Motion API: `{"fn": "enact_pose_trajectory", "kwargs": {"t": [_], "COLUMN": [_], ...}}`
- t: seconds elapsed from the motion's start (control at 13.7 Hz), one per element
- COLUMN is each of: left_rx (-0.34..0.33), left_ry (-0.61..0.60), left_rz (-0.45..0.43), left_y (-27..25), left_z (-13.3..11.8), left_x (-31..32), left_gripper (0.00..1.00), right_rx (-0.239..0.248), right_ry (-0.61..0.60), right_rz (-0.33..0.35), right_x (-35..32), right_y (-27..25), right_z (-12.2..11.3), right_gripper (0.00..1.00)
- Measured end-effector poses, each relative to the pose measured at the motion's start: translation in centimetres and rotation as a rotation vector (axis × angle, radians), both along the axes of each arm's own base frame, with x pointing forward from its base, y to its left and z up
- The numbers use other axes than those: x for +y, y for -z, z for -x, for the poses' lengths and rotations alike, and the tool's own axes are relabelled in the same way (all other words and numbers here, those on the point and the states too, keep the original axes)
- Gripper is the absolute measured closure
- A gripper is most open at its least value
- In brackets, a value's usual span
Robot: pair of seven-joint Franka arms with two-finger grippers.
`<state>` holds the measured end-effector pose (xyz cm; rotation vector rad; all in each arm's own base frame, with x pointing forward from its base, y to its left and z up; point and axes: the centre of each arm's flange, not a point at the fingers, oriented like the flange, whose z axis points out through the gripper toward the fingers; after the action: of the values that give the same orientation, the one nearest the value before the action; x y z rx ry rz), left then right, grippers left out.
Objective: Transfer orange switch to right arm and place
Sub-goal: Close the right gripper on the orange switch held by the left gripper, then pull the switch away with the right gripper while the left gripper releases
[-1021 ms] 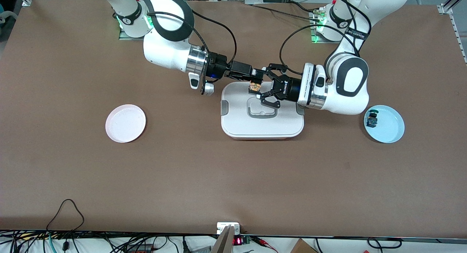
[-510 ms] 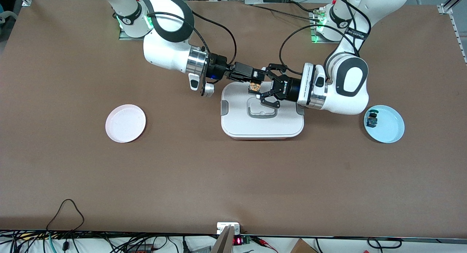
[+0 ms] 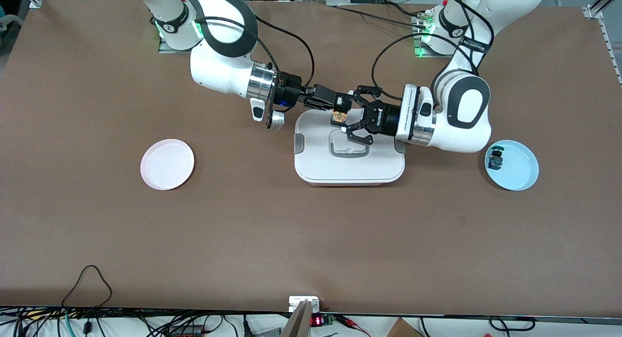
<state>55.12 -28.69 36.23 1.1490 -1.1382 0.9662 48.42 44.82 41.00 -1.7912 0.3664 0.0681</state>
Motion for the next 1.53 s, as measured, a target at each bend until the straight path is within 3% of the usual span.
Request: {"fn": "enact_pose_trajectory", "kwargs": {"t": [0.15,0.29,0.36,0.58,1.02,1.53], "left_rx": [-0.003,-0.004,-0.004,-0.007,0.019,0.057], "left_ry": [-0.003,-0.005,-0.008,-0.018,-0.036,-0.163], "left_rz": [0.000,-0.001,-0.003,-0.008,-0.017,-0.040], "left_y": [-0.1,-0.1,-0.1,-0.1,1.1,2.6], "left_z": [-0.1,-0.1,-0.2,-0.4,-0.2,-1.2], "left_x": [0.0,0.1,0.2,0.4,1.6,9.9], "left_gripper": [0.24,0.05,0.00,0.00,0.00,0.00], "right_rx": [-0.005,-0.009,-0.011,-0.014,-0.040,-0.022], "right_ry": [0.004,0.017,0.018,-0.015,-0.174,-0.403], "right_rz": [-0.001,-0.004,-0.008,-0.043,-0.073,-0.115], "right_x": [-0.2,-0.7,-0.8,-1.8,-12.9,-27.0], "right_y": [-0.1,-0.4,-0.5,-1.0,-0.6,-1.7], "right_z": [-0.2,-0.9,-1.1,-2.2,-9.1,-10.7], "right_gripper": [0.62,0.62,0.62,0.62,0.62,0.62]}}
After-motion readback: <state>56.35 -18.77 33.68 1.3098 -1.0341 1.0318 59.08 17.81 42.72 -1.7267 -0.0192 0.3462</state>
